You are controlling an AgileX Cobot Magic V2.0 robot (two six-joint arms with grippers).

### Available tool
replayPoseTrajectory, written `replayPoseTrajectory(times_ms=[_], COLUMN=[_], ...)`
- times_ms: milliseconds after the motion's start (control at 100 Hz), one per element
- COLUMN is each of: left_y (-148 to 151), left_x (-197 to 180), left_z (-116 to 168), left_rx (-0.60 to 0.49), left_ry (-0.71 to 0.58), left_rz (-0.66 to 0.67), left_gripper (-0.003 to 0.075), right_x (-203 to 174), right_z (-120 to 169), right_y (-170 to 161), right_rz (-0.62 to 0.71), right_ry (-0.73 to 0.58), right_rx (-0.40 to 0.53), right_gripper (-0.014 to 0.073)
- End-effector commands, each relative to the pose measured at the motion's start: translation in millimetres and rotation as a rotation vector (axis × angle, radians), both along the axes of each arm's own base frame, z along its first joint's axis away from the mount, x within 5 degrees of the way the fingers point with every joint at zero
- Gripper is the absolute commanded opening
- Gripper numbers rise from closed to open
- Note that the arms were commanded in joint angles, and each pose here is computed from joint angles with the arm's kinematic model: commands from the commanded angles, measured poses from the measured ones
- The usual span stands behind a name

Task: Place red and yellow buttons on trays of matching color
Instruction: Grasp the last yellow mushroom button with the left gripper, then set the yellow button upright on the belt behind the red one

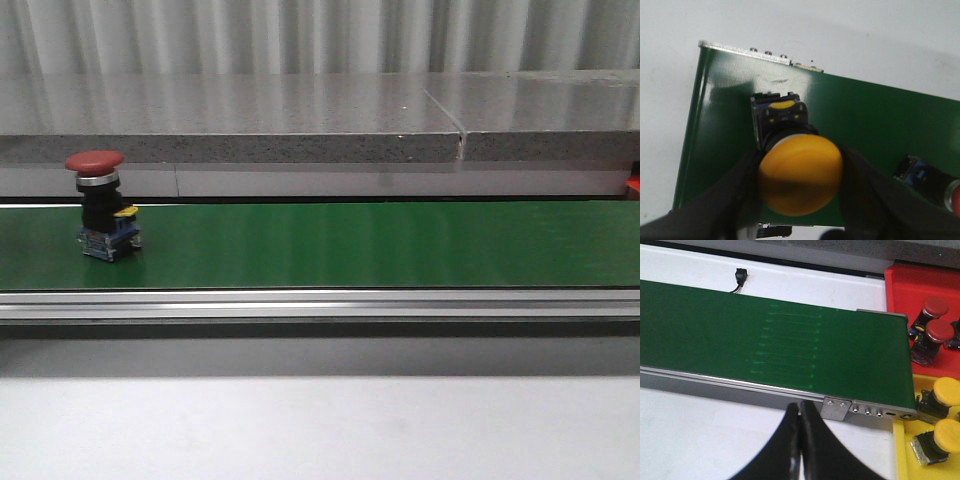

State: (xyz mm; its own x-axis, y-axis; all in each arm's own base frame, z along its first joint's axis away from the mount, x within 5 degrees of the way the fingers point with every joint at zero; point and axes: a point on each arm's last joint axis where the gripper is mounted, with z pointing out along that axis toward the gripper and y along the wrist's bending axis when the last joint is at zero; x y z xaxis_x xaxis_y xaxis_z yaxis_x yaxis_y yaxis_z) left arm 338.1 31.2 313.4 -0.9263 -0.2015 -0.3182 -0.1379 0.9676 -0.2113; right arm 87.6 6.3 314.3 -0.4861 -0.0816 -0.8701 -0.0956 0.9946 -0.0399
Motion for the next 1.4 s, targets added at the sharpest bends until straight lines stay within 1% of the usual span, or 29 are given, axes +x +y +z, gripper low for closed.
replayPoseTrajectory(times_ms=[0, 150, 300, 380, 450, 570, 620, 650, 830, 950, 1030, 1080, 1150, 1190, 1200, 1220, 1230, 1260, 1270, 1290, 1300, 1320, 1390], left_y=[-4.4, -3.4, -1.9, -1.9, -1.9, -1.5, -1.1, -0.8, -0.3, -1.4, -4.7, -8.3, -13.8, -16.7, -17.9, -19.2, -20.5, -22.8, -23.0, -25.3, -26.4, -27.5, -34.4], left_x=[-6.8, -10.0, -11.6, -12.1, -12.1, -10.7, -9.3, -8.0, -6.4, -9.4, -13.3, -16.4, -20.8, -23.7, -24.3, -26.1, -26.7, -30.4, -31.1, -33.7, -34.5, -36.8, -45.1], left_z=[14.7, -2.3, -10.9, -13.2, -13.7, -13.2, -12.7, -12.1, -6.2, 2.2, 13.5, 21.0, 32.0, 39.1, 40.3, 43.8, 44.9, 50.8, 51.8, 55.1, 56.2, 59.0, 67.9], left_rx=[-0.002, 0.010, 0.028, 0.027, 0.027, 0.030, 0.033, 0.036, 0.043, 0.067, 0.090, 0.102, 0.129, 0.150, 0.154, 0.159, 0.162, 0.167, 0.167, 0.168, 0.169, 0.176, 0.194], left_ry=[-0.088, -0.050, -0.029, -0.025, -0.027, -0.043, -0.059, -0.074, -0.133, -0.176, -0.236, -0.272, -0.329, -0.370, -0.376, -0.393, -0.399, -0.423, -0.427, -0.439, -0.443, -0.453, -0.487], left_rz=[-0.004, -0.001, -0.002, -0.001, 0.000, 0.003, 0.007, 0.010, 0.019, -0.016, -0.049, -0.066, -0.099, -0.128, -0.137, -0.145, -0.151, -0.156, -0.156, -0.164, -0.167, -0.176, -0.216], left_gripper=[0.0145, 0.0145, 0.0147, 0.0174, 0.0243, 0.0437, 0.0495, 0.0514, 0.0512, 0.0512, 0.0510, 0.0489, 0.0395, 0.0300, 0.0262, 0.0222, 0.0181, 0.0097, 0.0055, 0.0013, -0.0025, -0.0016, -0.0021], right_x=[1.9, 1.9, 1.9, 1.9, 1.9, 1.9, 1.9, 1.9, 1.9, 1.9, 1.9, 1.9, 1.9, 1.9, 1.9, 1.9, 1.9, 1.9, 1.9, 1.9, 1.9, 1.9, 1.9], right_z=[12.9, 12.9, 12.9, 12.9, 12.9, 12.9, 12.9, 12.9, 12.9, 12.9, 12.9, 12.9, 12.9, 12.9, 12.9, 12.9, 12.9, 12.9, 12.9, 12.9, 12.9, 12.9, 12.9], right_y=[-0.7, -0.7, -0.7, -0.7, -0.7, -0.7, -0.7, -0.7, -0.7, -0.7, -0.7, -0.7, -0.7, -0.7, -0.7, -0.7, -0.7, -0.7, -0.7, -0.7, -0.7, -0.7, -0.7], right_rz=[-0.003, -0.003, -0.003, -0.003, -0.003, -0.003, -0.003, -0.003, -0.003, -0.003, -0.003, -0.003, -0.003, -0.003, -0.003, -0.003, -0.003, -0.003, -0.003, -0.003, -0.003, -0.003, -0.003], right_ry=[-0.088, -0.088, -0.088, -0.088, -0.088, -0.088, -0.088, -0.088, -0.088, -0.088, -0.088, -0.088, -0.088, -0.088, -0.088, -0.088, -0.088, -0.088, -0.088, -0.088, -0.088, -0.088, -0.088], right_rx=[-0.009, -0.009, -0.009, -0.009, -0.009, -0.009, -0.009, -0.009, -0.009, -0.009, -0.009, -0.009, -0.009, -0.009, -0.009, -0.009, -0.009, -0.009, -0.009, -0.009, -0.009, -0.009, -0.009], right_gripper=[-0.0069, -0.0069, -0.0069, -0.0069, -0.0069, -0.0069, -0.0069, -0.0069, -0.0069, -0.0069, -0.0069, -0.0069, -0.0069, -0.0069, -0.0069, -0.0069, -0.0069, -0.0069, -0.0069, -0.0069, -0.0069, -0.0069, -0.0069])
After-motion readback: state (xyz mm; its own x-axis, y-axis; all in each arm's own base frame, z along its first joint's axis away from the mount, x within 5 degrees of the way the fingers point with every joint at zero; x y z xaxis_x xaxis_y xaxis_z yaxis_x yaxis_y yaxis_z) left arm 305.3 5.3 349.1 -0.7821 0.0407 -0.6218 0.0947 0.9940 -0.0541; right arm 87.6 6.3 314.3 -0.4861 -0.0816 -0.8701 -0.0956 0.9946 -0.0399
